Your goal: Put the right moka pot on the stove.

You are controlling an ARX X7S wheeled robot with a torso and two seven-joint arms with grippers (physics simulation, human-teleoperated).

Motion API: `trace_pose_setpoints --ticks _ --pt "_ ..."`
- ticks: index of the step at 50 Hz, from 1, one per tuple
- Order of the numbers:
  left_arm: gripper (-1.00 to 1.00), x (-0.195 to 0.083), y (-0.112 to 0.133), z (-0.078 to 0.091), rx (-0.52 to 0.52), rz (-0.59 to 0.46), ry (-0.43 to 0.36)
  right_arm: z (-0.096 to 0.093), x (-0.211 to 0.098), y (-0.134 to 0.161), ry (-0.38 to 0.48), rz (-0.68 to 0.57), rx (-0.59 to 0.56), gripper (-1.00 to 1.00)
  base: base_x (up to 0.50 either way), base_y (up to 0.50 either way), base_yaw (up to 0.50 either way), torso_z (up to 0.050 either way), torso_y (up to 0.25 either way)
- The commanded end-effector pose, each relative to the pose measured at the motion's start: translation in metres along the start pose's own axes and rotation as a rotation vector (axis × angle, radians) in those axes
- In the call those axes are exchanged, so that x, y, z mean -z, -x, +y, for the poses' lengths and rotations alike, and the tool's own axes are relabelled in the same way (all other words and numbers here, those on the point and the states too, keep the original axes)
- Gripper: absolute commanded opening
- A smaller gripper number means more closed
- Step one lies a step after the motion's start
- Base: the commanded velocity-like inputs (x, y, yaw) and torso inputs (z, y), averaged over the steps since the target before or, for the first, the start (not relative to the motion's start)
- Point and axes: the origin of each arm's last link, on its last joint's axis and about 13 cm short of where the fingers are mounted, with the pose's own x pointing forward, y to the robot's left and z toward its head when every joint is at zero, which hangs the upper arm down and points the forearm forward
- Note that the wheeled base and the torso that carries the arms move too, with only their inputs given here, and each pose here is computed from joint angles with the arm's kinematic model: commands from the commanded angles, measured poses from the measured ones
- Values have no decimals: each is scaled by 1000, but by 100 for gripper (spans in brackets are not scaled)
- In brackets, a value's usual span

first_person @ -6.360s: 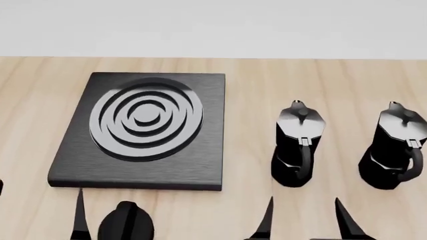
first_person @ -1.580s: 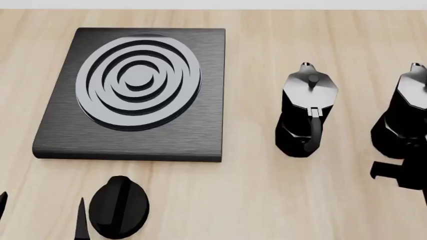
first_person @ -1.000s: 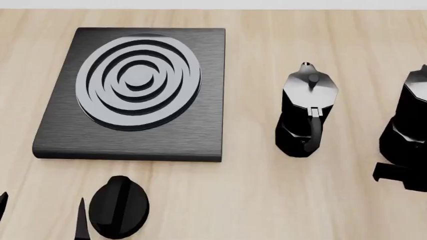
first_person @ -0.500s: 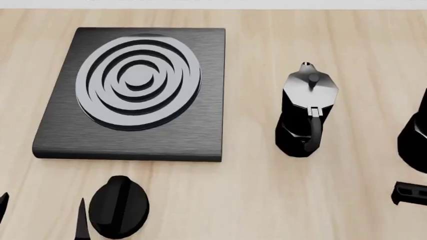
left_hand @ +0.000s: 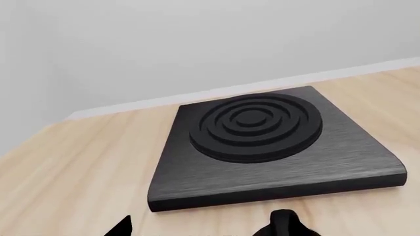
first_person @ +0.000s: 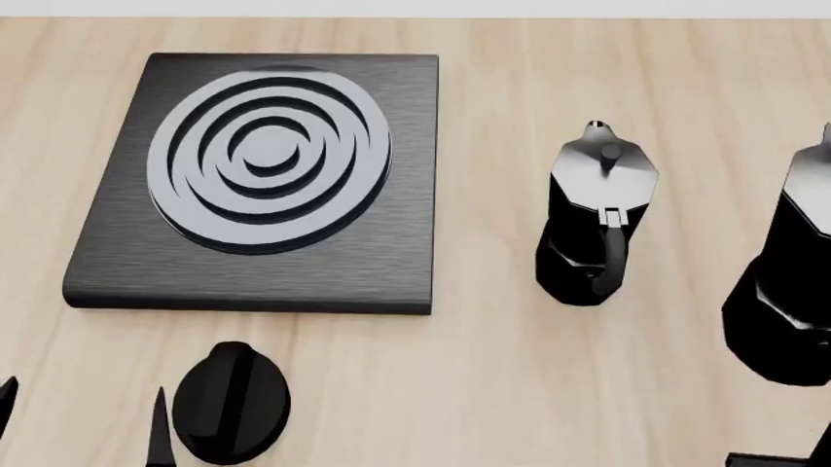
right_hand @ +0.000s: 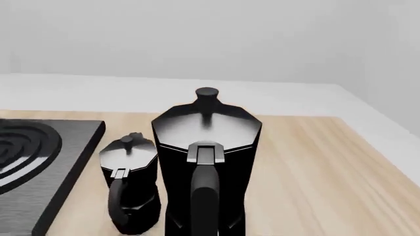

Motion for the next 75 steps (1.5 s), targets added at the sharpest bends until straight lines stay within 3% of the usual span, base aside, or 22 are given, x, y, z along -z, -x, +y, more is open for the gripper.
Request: trace_pose_setpoints --ticks 1,22,46,75 --pt "100 0 0 0 -2 2 -1 11 -6 14 40 -46 -56 -100 0 0 0 0 0" --pt "100 0 0 0 1 1 -6 42 -2 19 50 -70 -242 -100 0 0 0 0 1" --pt "100 0 0 0 4 1 -2 76 -5 3 24 -92 -424 -100 0 0 0 1 0" --pt "100 0 0 -1 12 5 -5 111 -15 -55 27 -94 -559 -100 0 0 0 0 1"
